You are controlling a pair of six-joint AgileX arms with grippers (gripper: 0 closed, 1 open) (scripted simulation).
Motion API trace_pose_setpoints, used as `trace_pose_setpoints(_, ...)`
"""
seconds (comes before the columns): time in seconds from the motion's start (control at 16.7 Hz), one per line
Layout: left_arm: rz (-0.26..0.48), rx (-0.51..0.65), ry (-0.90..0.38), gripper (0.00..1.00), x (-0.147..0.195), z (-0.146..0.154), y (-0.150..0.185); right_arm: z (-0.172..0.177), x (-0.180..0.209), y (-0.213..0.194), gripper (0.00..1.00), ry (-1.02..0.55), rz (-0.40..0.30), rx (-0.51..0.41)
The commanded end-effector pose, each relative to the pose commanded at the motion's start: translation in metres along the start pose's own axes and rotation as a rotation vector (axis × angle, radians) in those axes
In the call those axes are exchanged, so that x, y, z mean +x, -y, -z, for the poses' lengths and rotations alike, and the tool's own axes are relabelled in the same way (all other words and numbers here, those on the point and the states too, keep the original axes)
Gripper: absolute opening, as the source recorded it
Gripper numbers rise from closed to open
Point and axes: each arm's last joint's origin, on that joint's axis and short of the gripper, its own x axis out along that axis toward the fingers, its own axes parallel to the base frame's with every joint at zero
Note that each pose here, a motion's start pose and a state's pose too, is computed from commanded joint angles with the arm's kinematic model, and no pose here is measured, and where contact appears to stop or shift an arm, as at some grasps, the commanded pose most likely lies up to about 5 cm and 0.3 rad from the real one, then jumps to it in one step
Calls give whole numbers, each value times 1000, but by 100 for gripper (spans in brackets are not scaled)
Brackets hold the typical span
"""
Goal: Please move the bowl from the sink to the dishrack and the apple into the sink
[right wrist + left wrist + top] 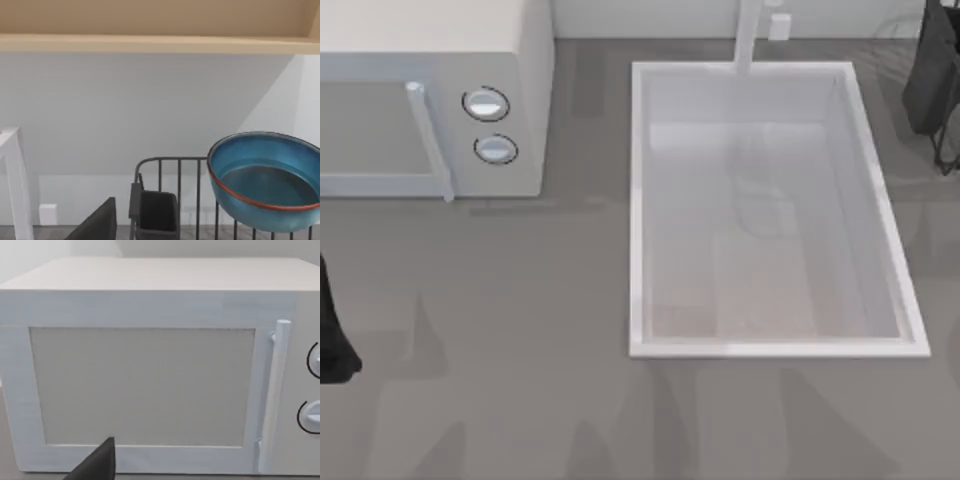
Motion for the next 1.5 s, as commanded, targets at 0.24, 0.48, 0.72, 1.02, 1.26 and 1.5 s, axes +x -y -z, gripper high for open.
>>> trace_pose_setpoints(0.24,0,0,0,100,0,0,0,24,-49,-7,100,74,17,-6)
trace_pose_setpoints(0.48,0,0,0,100,0,0,0,80,-64,-13,100,-31,-5,4)
trace_pose_setpoints(0.72,0,0,0,100,0,0,0,97,-66,-17,100,-73,-34,15)
trace_pose_setpoints(1.02,0,0,0,100,0,0,0,97,-66,-17,100,-73,-34,15)
trace_pose_setpoints(1.26,0,0,0,100,0,0,0,97,-66,-17,100,-73,-34,15)
trace_pose_setpoints(1.5,0,0,0,100,0,0,0,97,-66,-17,100,-73,-34,15)
